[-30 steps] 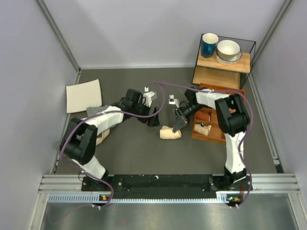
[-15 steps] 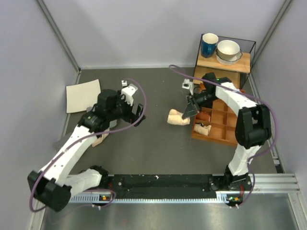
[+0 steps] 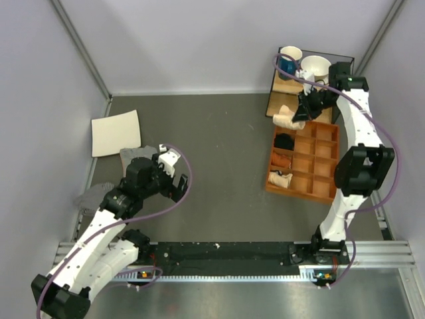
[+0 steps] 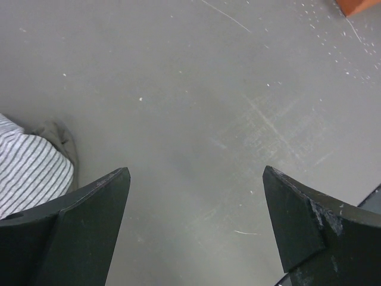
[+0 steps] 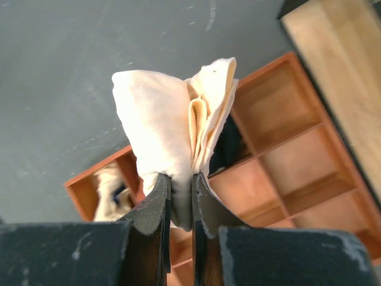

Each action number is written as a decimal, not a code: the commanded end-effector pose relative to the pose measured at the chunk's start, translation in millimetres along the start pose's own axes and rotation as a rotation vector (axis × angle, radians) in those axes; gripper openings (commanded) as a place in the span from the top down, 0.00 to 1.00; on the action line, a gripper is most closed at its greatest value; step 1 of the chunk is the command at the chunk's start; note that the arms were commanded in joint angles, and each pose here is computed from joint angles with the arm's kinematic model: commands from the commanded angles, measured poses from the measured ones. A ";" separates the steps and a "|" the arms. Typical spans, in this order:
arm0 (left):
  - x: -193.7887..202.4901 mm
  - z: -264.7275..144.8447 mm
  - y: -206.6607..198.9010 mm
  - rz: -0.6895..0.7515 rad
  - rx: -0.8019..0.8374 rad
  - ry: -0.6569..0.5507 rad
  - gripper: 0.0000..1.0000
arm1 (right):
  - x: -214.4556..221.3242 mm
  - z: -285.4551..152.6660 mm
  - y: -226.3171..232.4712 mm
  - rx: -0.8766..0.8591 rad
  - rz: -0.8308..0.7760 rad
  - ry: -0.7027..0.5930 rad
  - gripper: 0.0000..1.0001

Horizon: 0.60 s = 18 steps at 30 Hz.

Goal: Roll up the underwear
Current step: Place the underwear in the storage box.

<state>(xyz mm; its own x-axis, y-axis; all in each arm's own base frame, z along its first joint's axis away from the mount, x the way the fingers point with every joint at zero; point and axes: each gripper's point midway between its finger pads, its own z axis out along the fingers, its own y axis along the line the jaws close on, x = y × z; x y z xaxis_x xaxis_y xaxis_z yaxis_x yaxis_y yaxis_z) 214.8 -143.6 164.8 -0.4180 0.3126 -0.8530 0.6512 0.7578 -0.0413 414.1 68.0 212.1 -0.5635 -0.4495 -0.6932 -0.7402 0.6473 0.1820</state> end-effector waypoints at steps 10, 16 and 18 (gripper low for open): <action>-25.9 5.6 23.0 0.030 -0.109 -0.075 0.01 | 9.8 40.2 -90.7 0.164 0.050 0.123 1.00; -23.2 7.0 25.1 0.030 -0.118 -0.062 0.01 | 11.5 62.1 -111.3 0.183 0.099 0.108 1.00; -21.6 7.8 25.1 0.029 -0.117 -0.056 0.01 | 14.4 69.4 -115.5 0.181 0.115 0.107 1.00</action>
<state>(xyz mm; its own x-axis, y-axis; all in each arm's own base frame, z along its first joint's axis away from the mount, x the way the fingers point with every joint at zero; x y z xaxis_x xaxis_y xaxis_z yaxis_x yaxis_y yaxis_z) 234.4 -134.7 161.8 -0.4152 0.3174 -0.8526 0.5909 0.8066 0.0126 491.4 32.6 119.1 -0.7086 -0.4610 -0.5342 -0.6210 0.7669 0.1619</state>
